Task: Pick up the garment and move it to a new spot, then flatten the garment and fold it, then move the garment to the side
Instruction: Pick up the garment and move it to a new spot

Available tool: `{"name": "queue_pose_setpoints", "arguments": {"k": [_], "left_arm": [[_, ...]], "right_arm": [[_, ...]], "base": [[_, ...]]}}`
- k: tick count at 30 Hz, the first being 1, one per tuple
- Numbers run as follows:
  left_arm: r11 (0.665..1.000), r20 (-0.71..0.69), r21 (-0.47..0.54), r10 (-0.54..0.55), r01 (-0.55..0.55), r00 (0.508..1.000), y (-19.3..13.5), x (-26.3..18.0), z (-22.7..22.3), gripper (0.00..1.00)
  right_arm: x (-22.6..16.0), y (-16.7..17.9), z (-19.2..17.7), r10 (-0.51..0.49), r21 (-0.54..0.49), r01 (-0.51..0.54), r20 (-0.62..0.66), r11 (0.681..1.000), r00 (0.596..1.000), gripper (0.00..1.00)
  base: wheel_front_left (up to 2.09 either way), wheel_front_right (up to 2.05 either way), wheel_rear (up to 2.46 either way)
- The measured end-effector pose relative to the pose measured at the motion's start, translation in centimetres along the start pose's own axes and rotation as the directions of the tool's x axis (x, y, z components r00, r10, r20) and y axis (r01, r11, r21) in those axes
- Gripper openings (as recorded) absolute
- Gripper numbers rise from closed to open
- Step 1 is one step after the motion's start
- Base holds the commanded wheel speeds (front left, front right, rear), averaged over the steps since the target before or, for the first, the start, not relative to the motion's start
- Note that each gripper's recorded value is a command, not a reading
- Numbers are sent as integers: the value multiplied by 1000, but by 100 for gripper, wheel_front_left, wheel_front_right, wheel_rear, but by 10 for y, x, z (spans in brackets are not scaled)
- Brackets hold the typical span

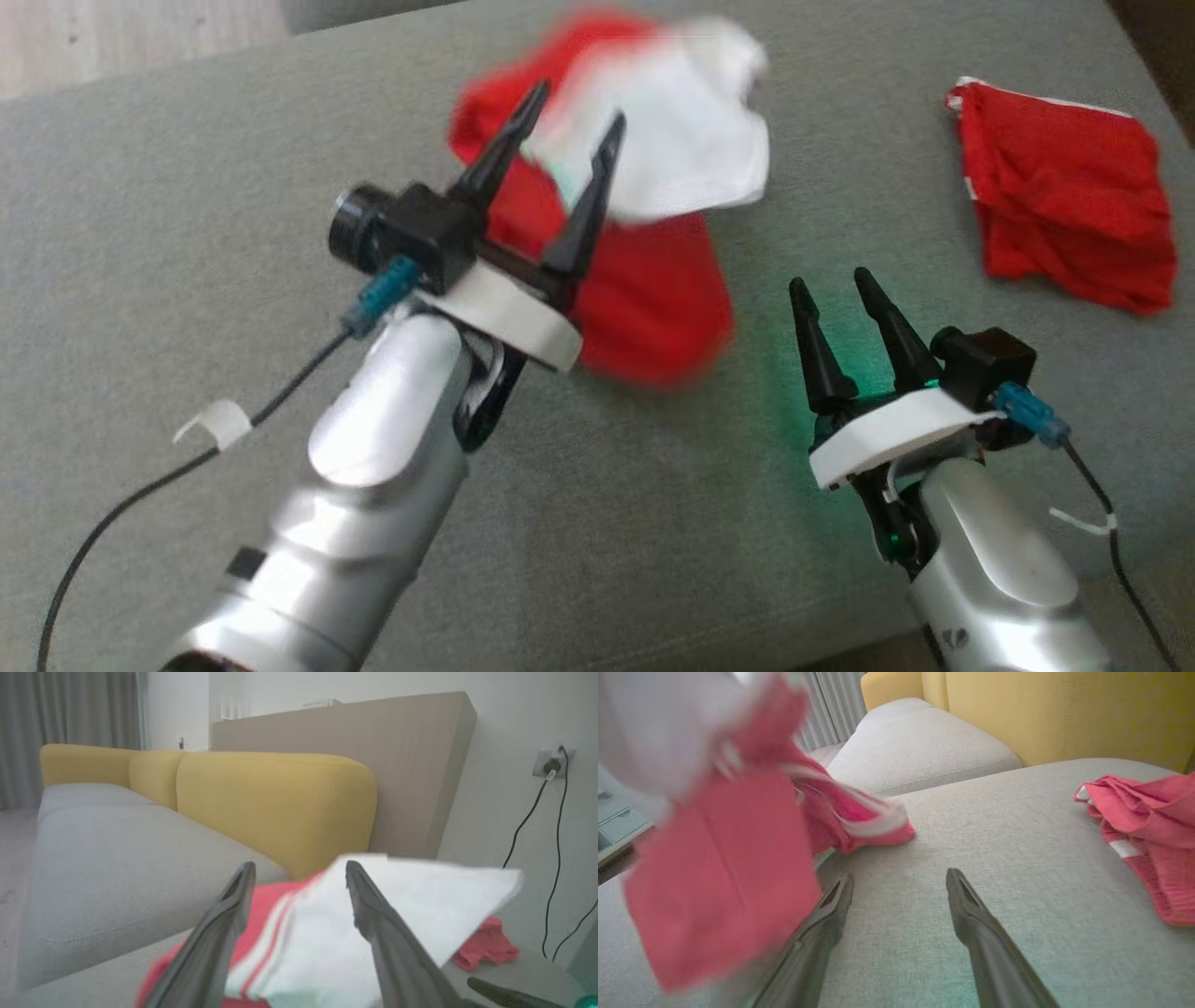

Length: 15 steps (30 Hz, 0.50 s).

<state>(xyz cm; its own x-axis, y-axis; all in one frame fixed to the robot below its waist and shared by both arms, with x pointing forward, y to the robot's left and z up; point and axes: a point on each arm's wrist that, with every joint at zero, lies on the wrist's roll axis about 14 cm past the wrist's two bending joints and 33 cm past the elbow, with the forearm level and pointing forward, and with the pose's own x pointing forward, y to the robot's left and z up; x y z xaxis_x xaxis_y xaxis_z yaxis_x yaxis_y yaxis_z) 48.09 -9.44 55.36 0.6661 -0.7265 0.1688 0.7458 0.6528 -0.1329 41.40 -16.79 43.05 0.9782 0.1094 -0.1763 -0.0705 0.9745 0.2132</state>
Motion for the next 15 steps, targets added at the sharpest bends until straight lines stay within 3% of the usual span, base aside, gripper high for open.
{"name": "queue_pose_setpoints", "arguments": {"k": [6,12,15], "left_arm": [[999,-107,-28,36,-39,994,-3,-21,-38,100],[968,-161,-28,241,-248,957,36,-71,-58,100],[933,-161,-23,352,-360,922,59,-105,-59,100]], "right_arm": [[-3,-5,6,-20,7,20,18,1000,1000,100],[1,2,10,-3,14,3,34,1000,999,100],[-3,4,6,-4,30,3,29,1000,1000,100]], "base": [[0,0,0],[0,0,0],[0,0,0]]}}
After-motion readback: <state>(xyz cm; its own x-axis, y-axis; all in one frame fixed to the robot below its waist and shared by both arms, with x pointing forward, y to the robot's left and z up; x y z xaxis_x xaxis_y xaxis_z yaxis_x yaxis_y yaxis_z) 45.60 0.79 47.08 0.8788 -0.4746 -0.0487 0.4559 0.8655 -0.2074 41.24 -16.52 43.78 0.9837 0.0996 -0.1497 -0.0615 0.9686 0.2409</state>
